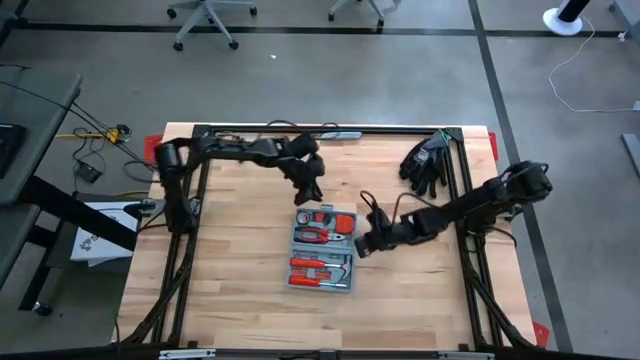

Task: Prefit tool cases
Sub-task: Close the gray tool case

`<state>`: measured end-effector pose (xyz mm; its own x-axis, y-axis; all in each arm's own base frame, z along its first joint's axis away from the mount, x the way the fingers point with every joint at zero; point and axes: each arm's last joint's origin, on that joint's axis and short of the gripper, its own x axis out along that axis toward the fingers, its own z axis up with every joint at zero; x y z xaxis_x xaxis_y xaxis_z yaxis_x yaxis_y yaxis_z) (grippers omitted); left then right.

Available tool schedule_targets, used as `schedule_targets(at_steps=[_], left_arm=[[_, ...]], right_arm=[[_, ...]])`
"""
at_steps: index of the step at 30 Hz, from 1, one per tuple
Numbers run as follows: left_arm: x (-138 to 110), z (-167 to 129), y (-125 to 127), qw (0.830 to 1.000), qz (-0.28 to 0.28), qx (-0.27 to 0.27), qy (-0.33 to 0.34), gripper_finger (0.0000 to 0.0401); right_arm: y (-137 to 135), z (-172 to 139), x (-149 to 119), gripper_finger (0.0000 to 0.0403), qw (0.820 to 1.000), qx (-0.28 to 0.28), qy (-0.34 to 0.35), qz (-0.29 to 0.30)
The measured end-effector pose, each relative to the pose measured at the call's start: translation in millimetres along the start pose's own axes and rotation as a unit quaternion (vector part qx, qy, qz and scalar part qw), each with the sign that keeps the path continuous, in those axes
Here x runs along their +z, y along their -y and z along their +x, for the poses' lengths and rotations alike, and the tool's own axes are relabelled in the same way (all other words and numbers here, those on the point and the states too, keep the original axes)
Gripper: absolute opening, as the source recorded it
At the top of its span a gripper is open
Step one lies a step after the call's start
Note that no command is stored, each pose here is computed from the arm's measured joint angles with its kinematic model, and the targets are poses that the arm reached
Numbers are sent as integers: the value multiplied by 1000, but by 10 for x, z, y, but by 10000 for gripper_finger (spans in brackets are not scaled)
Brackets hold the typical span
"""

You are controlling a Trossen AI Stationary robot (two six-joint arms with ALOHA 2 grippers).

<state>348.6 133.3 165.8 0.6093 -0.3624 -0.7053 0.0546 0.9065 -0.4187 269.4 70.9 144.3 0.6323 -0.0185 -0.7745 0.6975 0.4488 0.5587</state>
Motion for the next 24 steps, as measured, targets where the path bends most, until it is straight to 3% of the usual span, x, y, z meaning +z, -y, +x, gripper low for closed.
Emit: schedule_targets(at_steps=[11, 14, 19, 24], left_arm=[[25, 285, -236, 997, 19, -22, -76, 87], [24, 287, -227, 996, 25, -34, -74, 87], [37, 290, -190, 994, 14, -98, -54, 87], [-19, 394, -237, 994, -7, -74, -74, 87]], right_arm=[[201, -44, -477, 0, 996, -15, -11, 84], [213, -60, -533, 0, 996, -18, -9, 88], [223, -68, -559, 0, 996, -24, -12, 85], [239, -69, -559, 0, 996, -32, -12, 82]])
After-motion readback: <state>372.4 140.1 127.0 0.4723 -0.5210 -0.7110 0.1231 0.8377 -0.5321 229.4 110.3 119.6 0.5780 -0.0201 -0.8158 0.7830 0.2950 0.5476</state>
